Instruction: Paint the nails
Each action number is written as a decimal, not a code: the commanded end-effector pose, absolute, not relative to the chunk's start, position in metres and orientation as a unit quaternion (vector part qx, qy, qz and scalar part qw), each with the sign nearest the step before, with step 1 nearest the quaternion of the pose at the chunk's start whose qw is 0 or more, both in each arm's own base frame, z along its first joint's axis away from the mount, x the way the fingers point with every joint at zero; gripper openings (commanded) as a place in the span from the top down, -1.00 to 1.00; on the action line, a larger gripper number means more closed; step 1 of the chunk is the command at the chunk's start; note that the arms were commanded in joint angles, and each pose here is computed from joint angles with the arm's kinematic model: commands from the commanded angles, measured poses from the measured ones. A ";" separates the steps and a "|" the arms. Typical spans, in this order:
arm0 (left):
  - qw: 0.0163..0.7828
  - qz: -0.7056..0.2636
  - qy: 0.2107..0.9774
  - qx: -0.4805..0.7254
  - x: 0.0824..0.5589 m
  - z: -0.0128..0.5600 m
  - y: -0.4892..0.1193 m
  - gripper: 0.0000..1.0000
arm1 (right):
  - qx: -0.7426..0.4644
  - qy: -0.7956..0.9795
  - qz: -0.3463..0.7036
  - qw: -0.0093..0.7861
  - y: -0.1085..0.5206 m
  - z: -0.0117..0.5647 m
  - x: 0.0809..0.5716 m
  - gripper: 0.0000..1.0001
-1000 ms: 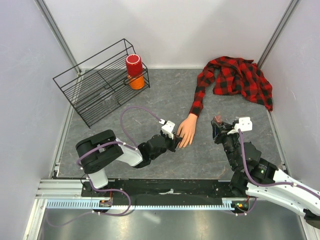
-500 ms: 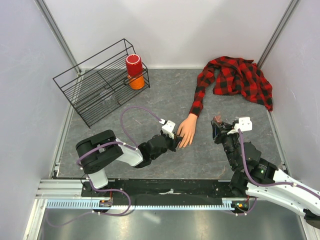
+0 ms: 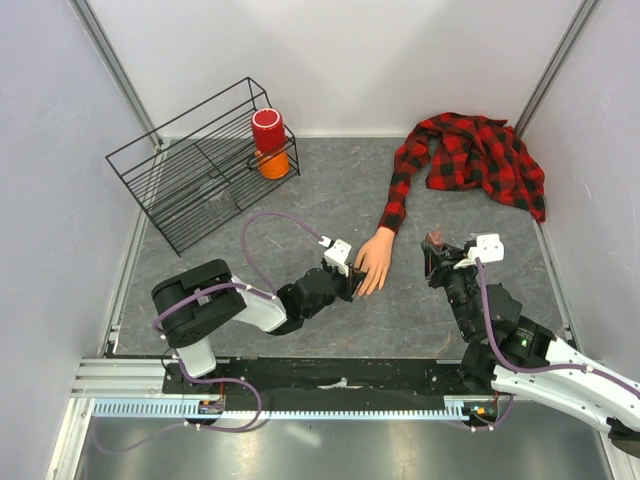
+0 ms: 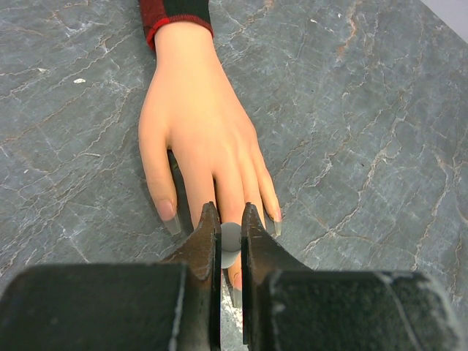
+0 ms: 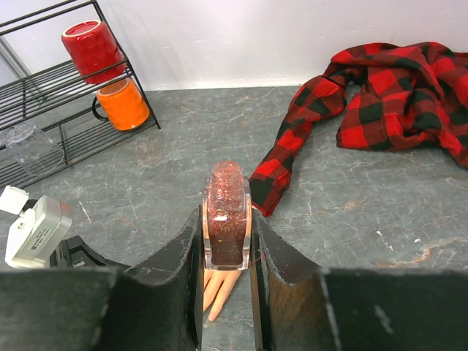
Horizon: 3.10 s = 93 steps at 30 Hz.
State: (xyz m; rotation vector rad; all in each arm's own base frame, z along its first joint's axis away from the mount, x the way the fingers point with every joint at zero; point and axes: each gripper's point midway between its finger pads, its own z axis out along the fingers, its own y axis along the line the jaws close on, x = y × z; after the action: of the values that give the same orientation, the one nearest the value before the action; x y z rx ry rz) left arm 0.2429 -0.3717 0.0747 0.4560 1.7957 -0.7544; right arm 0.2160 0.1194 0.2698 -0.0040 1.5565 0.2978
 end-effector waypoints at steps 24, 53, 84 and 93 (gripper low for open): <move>0.557 -0.318 0.744 0.185 0.245 0.090 -0.367 0.96 | 0.005 0.688 0.149 0.710 0.120 0.278 0.216 1.00; 0.537 -0.326 0.757 0.179 0.238 0.080 -0.363 0.96 | 0.007 0.686 0.155 0.711 0.119 0.280 0.215 1.00; 0.555 -0.316 0.744 0.198 0.242 0.091 -0.372 0.96 | 0.006 0.687 0.153 0.711 0.120 0.279 0.215 1.00; 0.558 -0.311 0.742 0.203 0.248 0.092 -0.376 0.96 | 0.005 0.686 0.154 0.711 0.121 0.280 0.215 1.00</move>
State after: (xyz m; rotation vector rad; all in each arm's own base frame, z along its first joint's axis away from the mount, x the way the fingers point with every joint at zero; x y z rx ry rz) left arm 0.2380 -0.3706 0.0756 0.4805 1.8110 -0.7484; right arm 0.2148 0.1183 0.2712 -0.0004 1.5494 0.3091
